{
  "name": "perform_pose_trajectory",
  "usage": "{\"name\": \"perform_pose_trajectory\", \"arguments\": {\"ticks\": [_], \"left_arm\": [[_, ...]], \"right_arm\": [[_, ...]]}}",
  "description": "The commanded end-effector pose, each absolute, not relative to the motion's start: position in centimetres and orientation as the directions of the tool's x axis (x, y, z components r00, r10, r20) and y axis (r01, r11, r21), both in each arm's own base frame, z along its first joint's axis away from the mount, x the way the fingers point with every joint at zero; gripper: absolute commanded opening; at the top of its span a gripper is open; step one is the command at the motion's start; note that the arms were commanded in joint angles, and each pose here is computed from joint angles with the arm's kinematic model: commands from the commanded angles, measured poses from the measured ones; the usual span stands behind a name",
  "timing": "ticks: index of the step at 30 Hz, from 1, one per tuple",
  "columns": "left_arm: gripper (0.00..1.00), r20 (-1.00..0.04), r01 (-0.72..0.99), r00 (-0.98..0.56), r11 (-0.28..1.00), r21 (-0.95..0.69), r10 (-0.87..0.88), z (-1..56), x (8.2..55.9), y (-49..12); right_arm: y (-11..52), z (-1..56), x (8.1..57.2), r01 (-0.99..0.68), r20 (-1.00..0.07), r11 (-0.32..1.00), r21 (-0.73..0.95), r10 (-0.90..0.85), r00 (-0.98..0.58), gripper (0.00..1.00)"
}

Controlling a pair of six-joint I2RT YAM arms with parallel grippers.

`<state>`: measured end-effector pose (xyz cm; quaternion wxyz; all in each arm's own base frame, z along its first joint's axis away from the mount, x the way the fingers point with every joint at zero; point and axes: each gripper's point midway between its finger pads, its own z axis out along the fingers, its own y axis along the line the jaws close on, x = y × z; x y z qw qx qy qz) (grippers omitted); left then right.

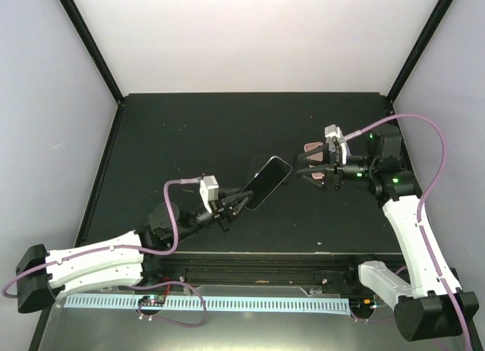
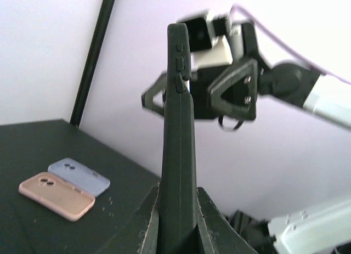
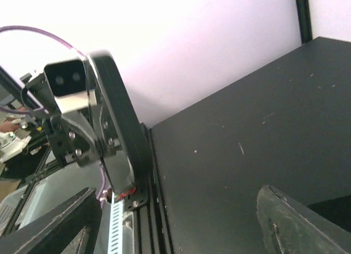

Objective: Take the phone out of the phone case

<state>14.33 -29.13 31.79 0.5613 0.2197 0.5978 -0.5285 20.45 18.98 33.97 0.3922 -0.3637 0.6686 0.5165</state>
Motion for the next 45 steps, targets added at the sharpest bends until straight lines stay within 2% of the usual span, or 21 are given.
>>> {"name": "perform_pose_trajectory", "arguments": {"ticks": [1, 4, 8, 11, 19, 25, 27, 29, 31, 37, 41, 45], "left_arm": [[0.04, -0.794, 0.874, -0.204, 0.258, -0.411, -0.572, 38.4, 14.4, -27.4], [0.04, -0.771, 0.867, -0.240, 0.227, -0.443, -0.591, 38.6, 14.7, -28.1], [0.04, -0.745, 0.870, -0.284, 0.164, -0.465, -0.604, 38.8, 14.6, -29.3], [0.04, -0.740, 0.879, -0.291, 0.135, -0.457, -0.606, 39.0, 14.5, -30.0], [0.04, -0.722, 0.867, -0.310, 0.127, -0.481, -0.618, 38.9, 14.7, -30.0], [0.09, -0.729, 0.863, -0.337, 0.115, -0.493, -0.596, 38.3, 14.5, -30.3], [0.14, -0.731, 0.859, -0.348, 0.114, -0.499, -0.587, 38.0, 14.5, -30.4], [0.28, -0.742, 0.854, -0.353, 0.127, -0.504, -0.570, 37.5, 14.6, -30.6], [0.43, -0.760, 0.846, -0.351, 0.163, -0.508, -0.547, 36.8, 14.9, -30.6], [0.69, -0.864, 0.797, -0.307, 0.389, -0.463, -0.399, 33.3, 16.1, -28.6], [0.79, -0.937, 0.782, -0.281, 0.516, -0.350, -0.210, 30.6, 15.8, -26.4], [0.81, -0.961, 0.794, -0.276, 0.560, -0.237, -0.015, 29.0, 15.0, -25.1]], "right_arm": [[19.3, 35.4, 19.4, -0.901, -0.904, 0.098, 0.423, -0.021, -0.427, 0.78], [19.7, 34.9, 19.1, -0.888, -0.889, 0.062, 0.455, -0.020, -0.457, 0.76], [20.3, 35.3, 17.5, -0.900, -0.900, -0.022, 0.435, -0.046, -0.434, 0.65], [20.6, 35.7, 16.9, -0.908, -0.908, -0.033, 0.418, -0.050, -0.416, 0.59], [20.7, 36.7, 17.2, -0.898, -0.898, -0.024, 0.438, -0.043, -0.437, 0.30], [20.7, 37.1, 17.2, -0.897, -0.897, -0.019, 0.442, -0.028, -0.441, 0.12], [20.7, 37.2, 17.2, -0.900, -0.900, -0.015, 0.437, -0.025, -0.436, 0.06], [20.7, 37.2, 17.1, -0.903, -0.903, -0.013, 0.430, -0.024, -0.429, 0.01], [20.6, 37.2, 17.0, -0.909, -0.909, -0.005, 0.417, -0.024, -0.417, 0.01], [20.3, 35.3, 17.8, -0.932, -0.933, 0.110, 0.347, -0.063, -0.355, 0.01], [20.0, 32.6, 18.0, -0.932, -0.931, 0.164, 0.322, -0.124, -0.344, 0.01], [20.1, 29.7, 17.5, -0.945, -0.928, 0.163, 0.285, -0.202, -0.315, 0.01]]}}
